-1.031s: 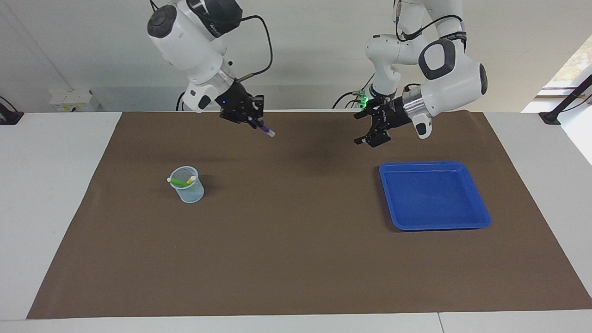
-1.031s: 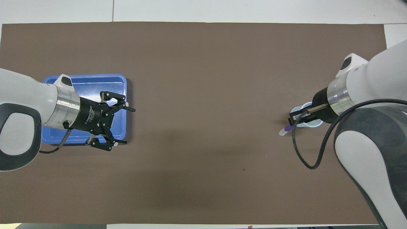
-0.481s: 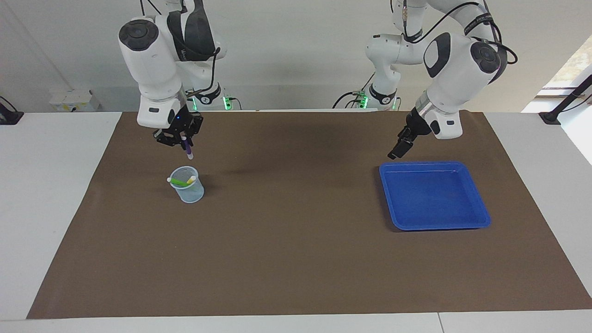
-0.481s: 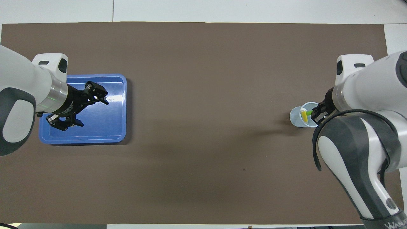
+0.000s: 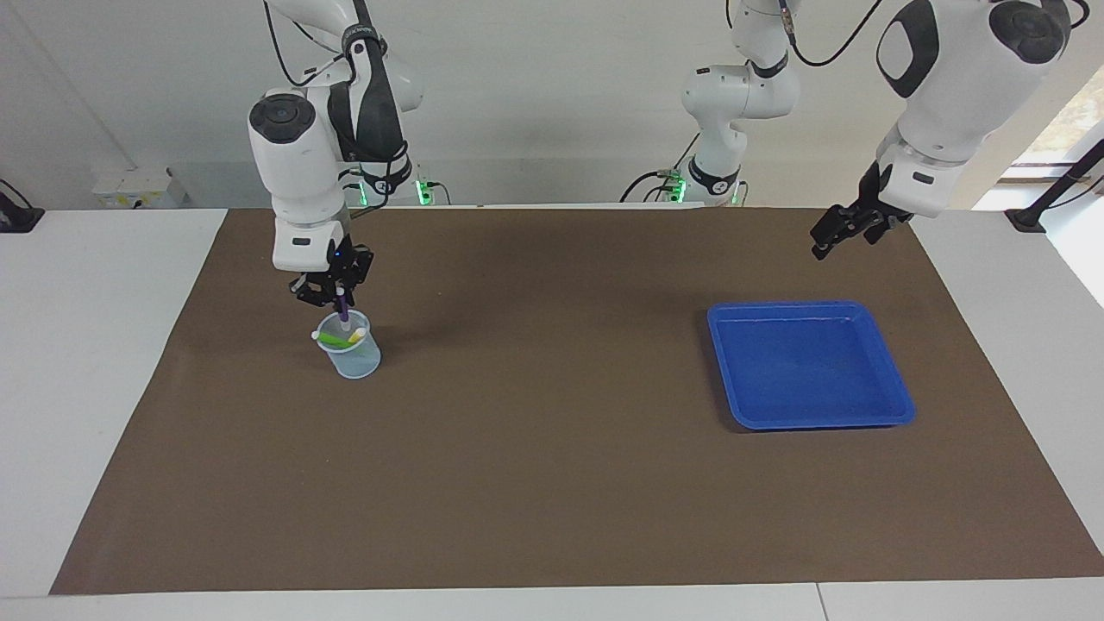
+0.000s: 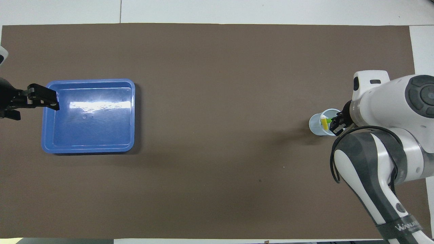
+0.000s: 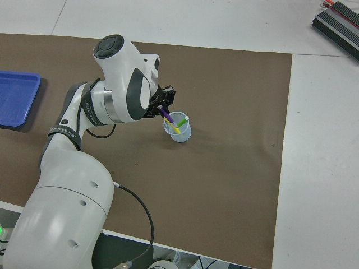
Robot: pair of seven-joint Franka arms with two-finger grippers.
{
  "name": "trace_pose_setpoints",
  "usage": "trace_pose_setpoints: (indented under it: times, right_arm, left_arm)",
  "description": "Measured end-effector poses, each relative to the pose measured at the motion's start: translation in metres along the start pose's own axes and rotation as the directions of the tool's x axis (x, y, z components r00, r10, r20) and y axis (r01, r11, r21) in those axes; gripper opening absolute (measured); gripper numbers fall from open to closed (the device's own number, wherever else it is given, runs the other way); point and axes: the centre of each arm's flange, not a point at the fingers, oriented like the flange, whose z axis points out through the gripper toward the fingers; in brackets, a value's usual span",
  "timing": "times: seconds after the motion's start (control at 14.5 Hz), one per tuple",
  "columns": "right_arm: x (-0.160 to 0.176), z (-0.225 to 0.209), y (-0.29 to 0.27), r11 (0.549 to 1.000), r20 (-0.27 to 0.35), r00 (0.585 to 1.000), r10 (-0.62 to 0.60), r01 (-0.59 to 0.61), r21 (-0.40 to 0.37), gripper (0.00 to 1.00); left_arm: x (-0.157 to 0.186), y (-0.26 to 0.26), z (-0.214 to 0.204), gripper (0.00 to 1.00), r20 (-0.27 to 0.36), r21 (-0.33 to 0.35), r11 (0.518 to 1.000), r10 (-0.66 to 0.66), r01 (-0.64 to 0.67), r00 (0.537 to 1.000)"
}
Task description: Transfer and insert pens with both arms
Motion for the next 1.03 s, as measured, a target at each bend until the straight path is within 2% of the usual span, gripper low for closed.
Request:
trace_pose_setpoints:
  times: [0.14,0.41,0.55,0.83,1.03]
  right_arm:
    - [-0.003,0.004,0.0,1.0,0.005,1.0,0.003,-0.003,0.004,0.33]
    - [-0.008,-0.012,0.008,1.0,-0.001,1.0,0.025,-0.025,0.001,0.78]
    - [-0.009,-0.041,0.01,0.994,0.002,0.994,0.105,-0.105,0.042,0.98]
    - [-0.003,-0.12,-0.003,0.927,0.035,0.93,0.367,-0.368,0.073,1.0]
    - [-0.016,-0.162,0.008,0.872,0.086,0.874,0.478,-0.484,0.076,1.0]
  left_arm:
    - [-0.003,-0.002,-0.01,1.0,-0.005,0.017,0.998,0.062,-0.062,0.998]
    - [-0.008,-0.003,-0.01,1.0,0.002,0.022,0.99,0.14,-0.14,0.99]
    - [-0.005,-0.002,-0.007,1.0,-0.024,0.019,0.989,0.145,-0.144,0.989]
    - [-0.004,-0.002,-0.007,1.0,-0.043,0.018,0.989,0.151,-0.15,0.988]
    - [-0.006,0.001,-0.006,1.0,-0.027,-0.004,0.988,0.154,-0.154,0.988]
